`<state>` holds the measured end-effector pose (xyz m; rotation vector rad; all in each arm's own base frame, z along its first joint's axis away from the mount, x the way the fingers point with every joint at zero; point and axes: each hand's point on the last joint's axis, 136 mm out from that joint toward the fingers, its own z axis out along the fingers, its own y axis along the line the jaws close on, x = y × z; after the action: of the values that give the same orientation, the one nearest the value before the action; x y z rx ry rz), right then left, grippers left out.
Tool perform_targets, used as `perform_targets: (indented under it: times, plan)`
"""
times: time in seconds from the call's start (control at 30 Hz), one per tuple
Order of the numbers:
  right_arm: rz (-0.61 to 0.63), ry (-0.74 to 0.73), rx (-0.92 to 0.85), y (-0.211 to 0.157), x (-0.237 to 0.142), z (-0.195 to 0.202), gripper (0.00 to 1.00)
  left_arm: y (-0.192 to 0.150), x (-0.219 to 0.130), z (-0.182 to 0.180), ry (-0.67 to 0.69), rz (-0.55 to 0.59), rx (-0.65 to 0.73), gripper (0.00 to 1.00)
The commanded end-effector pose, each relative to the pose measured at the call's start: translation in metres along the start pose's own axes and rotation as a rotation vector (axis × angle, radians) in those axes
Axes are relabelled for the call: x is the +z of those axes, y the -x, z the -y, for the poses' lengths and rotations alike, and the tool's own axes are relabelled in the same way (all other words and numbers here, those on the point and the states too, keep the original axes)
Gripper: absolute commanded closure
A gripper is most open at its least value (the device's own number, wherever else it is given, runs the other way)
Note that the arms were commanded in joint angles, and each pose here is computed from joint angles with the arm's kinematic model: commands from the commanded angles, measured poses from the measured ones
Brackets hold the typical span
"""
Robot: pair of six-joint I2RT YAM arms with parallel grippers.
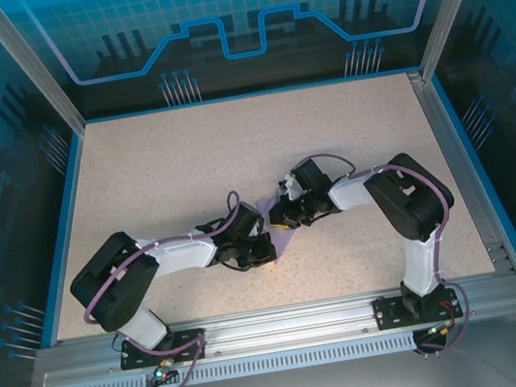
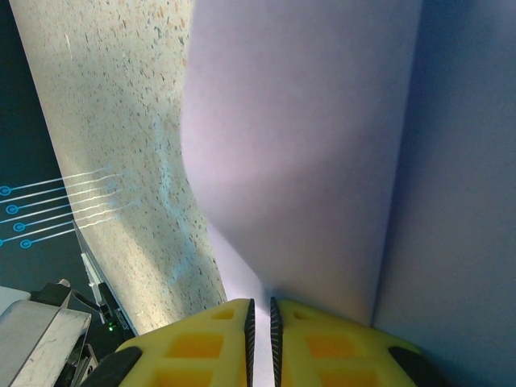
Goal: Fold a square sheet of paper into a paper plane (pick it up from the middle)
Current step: Fourth fold the wing at the center of the table.
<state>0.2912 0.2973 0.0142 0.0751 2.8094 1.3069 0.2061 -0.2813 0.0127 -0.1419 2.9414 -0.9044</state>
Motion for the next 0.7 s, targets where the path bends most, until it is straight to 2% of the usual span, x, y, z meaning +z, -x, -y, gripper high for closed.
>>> perform_targets:
  times: [0.0, 0.17, 0.3, 0.43, 0.57, 0.67]
  plan:
    - [-0.044, -0.210, 0.126, -0.024, 0.011, 0.068, 0.84, -0.042, 0.002, -0.043, 0.144, -0.139, -0.066, 0.98]
    - [-0.053, -0.225, 0.130, -0.026, 0.013, 0.072, 0.84, -0.043, -0.011, -0.043, 0.143, -0.107, -0.076, 0.77]
    - [-0.052, -0.222, 0.130, -0.026, 0.014, 0.072, 0.84, -0.033, -0.038, -0.024, 0.070, 0.001, -0.077, 0.69]
    - [-0.051, -0.219, 0.128, -0.025, 0.014, 0.070, 0.84, -0.014, -0.071, -0.003, -0.040, 0.155, -0.112, 0.65]
    - [-0.052, -0.232, 0.130, -0.026, 0.015, 0.072, 0.84, 0.006, -0.087, 0.012, -0.134, 0.229, -0.150, 0.66]
    - [-0.058, -0.239, 0.136, -0.028, 0.016, 0.075, 0.84, 0.016, -0.086, 0.023, -0.182, 0.255, -0.166, 0.68]
